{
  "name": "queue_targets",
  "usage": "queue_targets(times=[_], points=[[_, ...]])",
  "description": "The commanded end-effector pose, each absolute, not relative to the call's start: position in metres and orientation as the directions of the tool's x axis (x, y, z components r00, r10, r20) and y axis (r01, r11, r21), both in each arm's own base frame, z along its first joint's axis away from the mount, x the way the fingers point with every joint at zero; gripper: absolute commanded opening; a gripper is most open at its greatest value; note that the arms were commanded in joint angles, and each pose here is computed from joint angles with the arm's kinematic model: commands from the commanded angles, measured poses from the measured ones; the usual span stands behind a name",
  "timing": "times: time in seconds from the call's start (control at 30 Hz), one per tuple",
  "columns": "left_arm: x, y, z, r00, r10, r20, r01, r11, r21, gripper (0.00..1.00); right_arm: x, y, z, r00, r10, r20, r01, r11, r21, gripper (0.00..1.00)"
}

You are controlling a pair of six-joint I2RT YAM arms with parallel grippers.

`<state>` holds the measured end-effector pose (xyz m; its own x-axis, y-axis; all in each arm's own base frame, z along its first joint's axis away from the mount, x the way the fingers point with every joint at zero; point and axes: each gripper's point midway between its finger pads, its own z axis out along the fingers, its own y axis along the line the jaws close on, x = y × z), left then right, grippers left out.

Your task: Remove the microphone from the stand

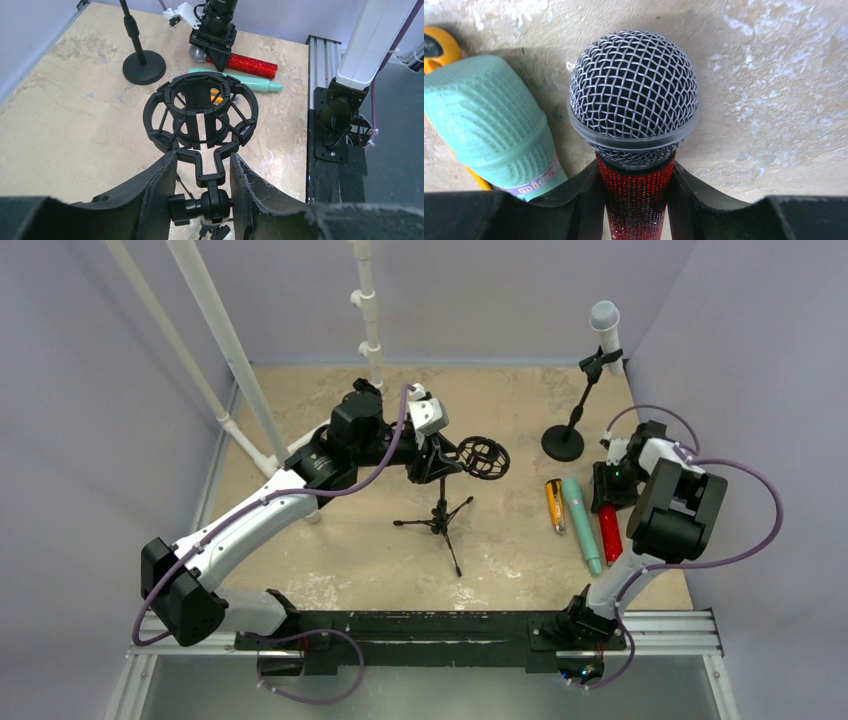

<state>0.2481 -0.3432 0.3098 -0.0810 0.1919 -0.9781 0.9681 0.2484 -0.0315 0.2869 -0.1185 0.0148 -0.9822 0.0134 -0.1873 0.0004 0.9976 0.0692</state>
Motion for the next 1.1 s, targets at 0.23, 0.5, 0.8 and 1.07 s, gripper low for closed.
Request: queue_targets(times=[0.23, 0.5, 0.8, 1.07], points=[[0.256, -0.333, 0.287, -0.094, 0.268, -0.959, 0.959, 0.282, -0.015, 0.0, 0.319, -0.119, 0.016, -0.966, 0.01, -0.258, 0.003, 1.0, 0.027, 0.52], [0.254, -0.332, 0.289, -0.091, 0.263, -0.961, 0.959, 0.282, -0.013, 0.0, 0.323, -0.12, 0.041, -0.951, -0.002, -0.31, -0.004, 1.0, 0.007, 0.67], [0.253, -0.331, 0.289, -0.087, 0.26, -0.962, 0.959, 0.284, -0.009, 0.0, 0.33, -0.117, 0.114, -0.892, -0.019, -0.451, -0.011, 1.0, -0.021, 0.77], [0.252, -0.33, 0.297, -0.077, 0.245, -0.966, 0.957, 0.289, -0.003, 0.0, 0.314, -0.082, 0.186, -0.79, -0.072, -0.608, -0.112, 0.993, 0.028, 0.81]])
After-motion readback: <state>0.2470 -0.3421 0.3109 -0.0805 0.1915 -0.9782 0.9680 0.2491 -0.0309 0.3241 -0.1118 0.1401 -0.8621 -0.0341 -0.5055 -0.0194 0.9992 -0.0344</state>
